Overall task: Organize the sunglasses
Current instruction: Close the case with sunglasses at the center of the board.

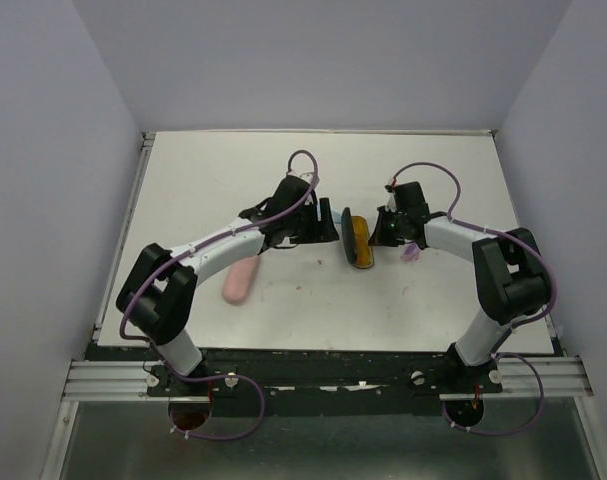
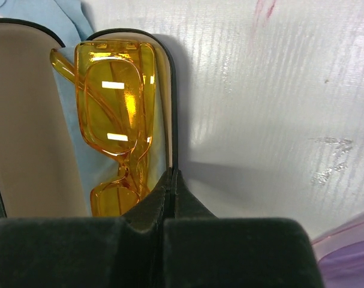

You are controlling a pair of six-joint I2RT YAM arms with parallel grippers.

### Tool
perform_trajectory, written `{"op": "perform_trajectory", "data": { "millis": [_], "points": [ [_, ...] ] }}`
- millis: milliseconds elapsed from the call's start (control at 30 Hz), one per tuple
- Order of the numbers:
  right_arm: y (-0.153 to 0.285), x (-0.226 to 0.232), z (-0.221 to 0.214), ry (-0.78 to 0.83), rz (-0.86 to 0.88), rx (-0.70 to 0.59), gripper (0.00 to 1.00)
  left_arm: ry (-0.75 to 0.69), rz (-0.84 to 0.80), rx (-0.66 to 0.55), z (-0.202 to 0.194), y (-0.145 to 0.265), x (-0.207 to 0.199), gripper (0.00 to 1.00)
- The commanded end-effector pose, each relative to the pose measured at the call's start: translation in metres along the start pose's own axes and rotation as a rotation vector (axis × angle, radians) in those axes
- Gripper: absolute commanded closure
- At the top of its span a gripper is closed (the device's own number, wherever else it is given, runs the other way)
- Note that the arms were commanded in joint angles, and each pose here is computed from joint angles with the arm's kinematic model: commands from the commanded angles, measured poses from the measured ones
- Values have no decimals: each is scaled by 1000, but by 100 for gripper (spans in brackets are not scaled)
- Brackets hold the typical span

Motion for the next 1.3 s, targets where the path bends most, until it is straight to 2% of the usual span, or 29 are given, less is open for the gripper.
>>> {"op": "perform_trajectory", "data": {
  "millis": [0,400,567,667,933,1167,1267],
  "points": [
    [0,7,-2,-13,79,-29,99,27,55,2,6,-17,5,28],
    [2,8,-7,-1,94,-32,99,70,-16,114,3,-56,-6,31],
    [1,11,-7,6,118,-36,99,76,22,141,2,-70,-4,41],
    [-1,12,-9,7,128,-32,99,70,43,157,-1,-78,-8,42],
    [0,13,-11,-6,138,-39,99,55,280,235,-11,-100,-5,42],
    [6,15,-7,-29,128,-64,99,85,461,325,-25,-104,13,49],
    [11,17,-2,-57,127,-86,88,68,488,303,-25,-100,17,49]
  ]
}}
Point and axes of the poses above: each gripper's point midway between its finger pads, its own y axis back along the fingers, its own x axis along the line the jaws close on, z = x × y, the point moved 8 cm from there along y, back along the fingers, and after that the axes turned 11 degrees about y, right-handed, at the moved point
